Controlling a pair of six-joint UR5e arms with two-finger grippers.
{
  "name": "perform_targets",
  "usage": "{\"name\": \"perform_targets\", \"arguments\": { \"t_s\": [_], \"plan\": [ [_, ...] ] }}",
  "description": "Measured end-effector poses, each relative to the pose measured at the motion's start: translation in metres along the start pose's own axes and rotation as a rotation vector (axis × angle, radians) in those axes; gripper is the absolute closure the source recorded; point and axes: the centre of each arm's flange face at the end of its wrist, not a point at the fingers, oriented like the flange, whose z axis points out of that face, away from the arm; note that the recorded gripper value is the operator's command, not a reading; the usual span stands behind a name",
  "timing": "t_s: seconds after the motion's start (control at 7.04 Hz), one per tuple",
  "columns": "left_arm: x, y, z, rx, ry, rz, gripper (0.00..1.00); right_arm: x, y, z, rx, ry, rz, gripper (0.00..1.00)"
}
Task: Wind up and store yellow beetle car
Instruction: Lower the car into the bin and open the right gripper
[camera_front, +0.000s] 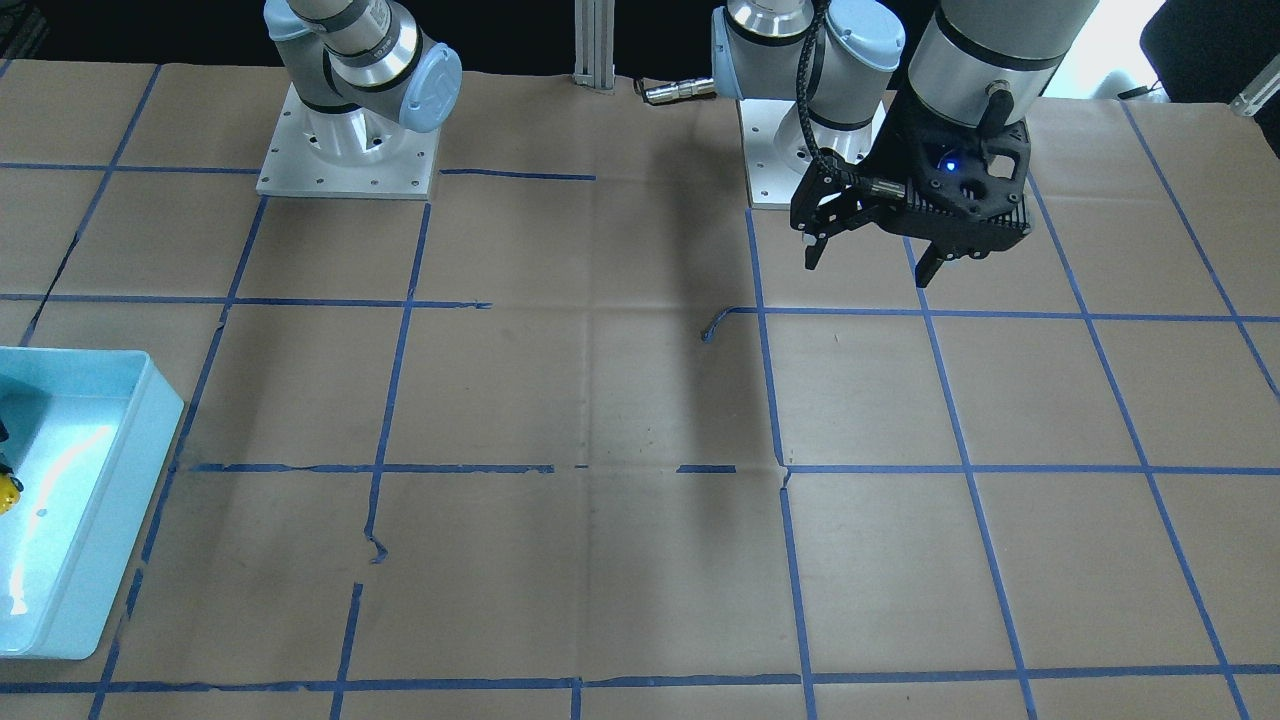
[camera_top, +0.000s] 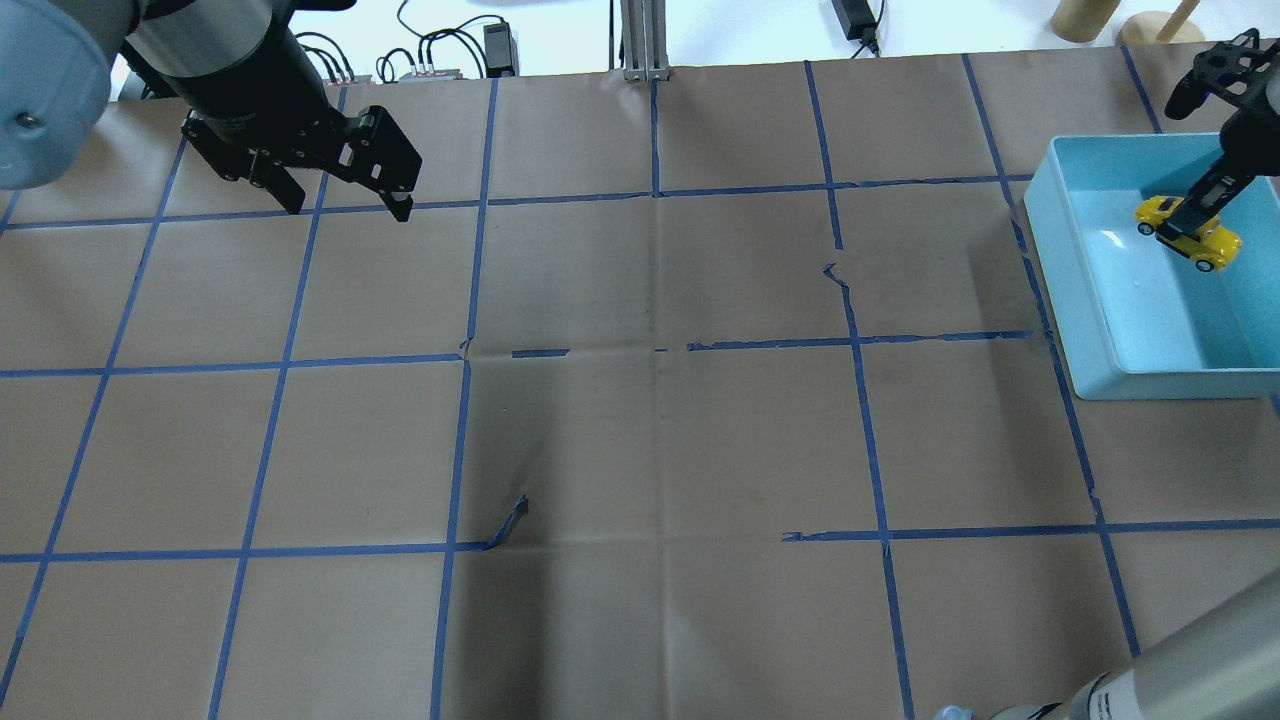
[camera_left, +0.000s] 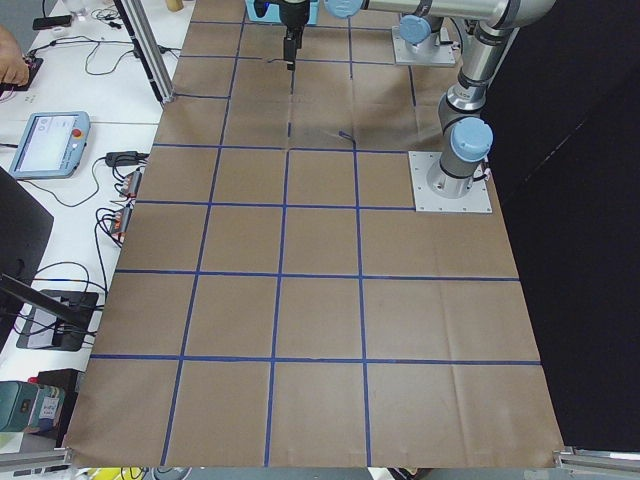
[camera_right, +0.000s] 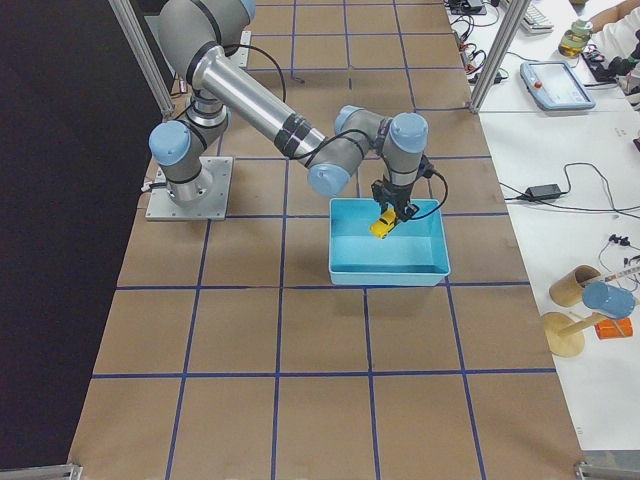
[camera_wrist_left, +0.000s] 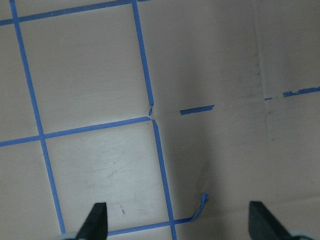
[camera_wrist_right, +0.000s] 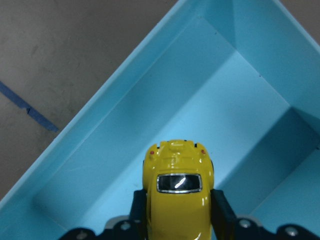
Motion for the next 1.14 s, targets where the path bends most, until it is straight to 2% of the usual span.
{"name": "perform_targets", "arguments": {
  "t_s": [0.28,0.43,0.57,0.71,0.85,1.14],
  "plan": [
    [0.000,0.000,0.000,0.000,0.002,0.000,0.01,0.008,0.005,0.006,-0.013,0.000,0.291,0.91],
    [0.000,0.000,0.000,0.000,0.002,0.000,0.01,0.009,0.008,0.009,-0.035,0.007,0.434,0.91],
    [0.000,0.000,0.000,0.000,0.003,0.000,0.01,0.007,0.012,0.015,-0.060,0.015,0.567,0.91],
    [0.000,0.000,0.000,0.001,0.003,0.000,0.01,0.004,0.015,0.024,-0.076,0.015,0.665,0.91],
    [0.000,0.000,0.000,0.002,0.004,0.000,0.01,0.003,0.018,0.036,-0.083,0.015,0.722,0.90],
    [0.000,0.000,0.000,0.003,0.004,0.000,0.01,0.000,0.029,0.067,-0.073,0.028,0.753,0.87]
  ]
}}
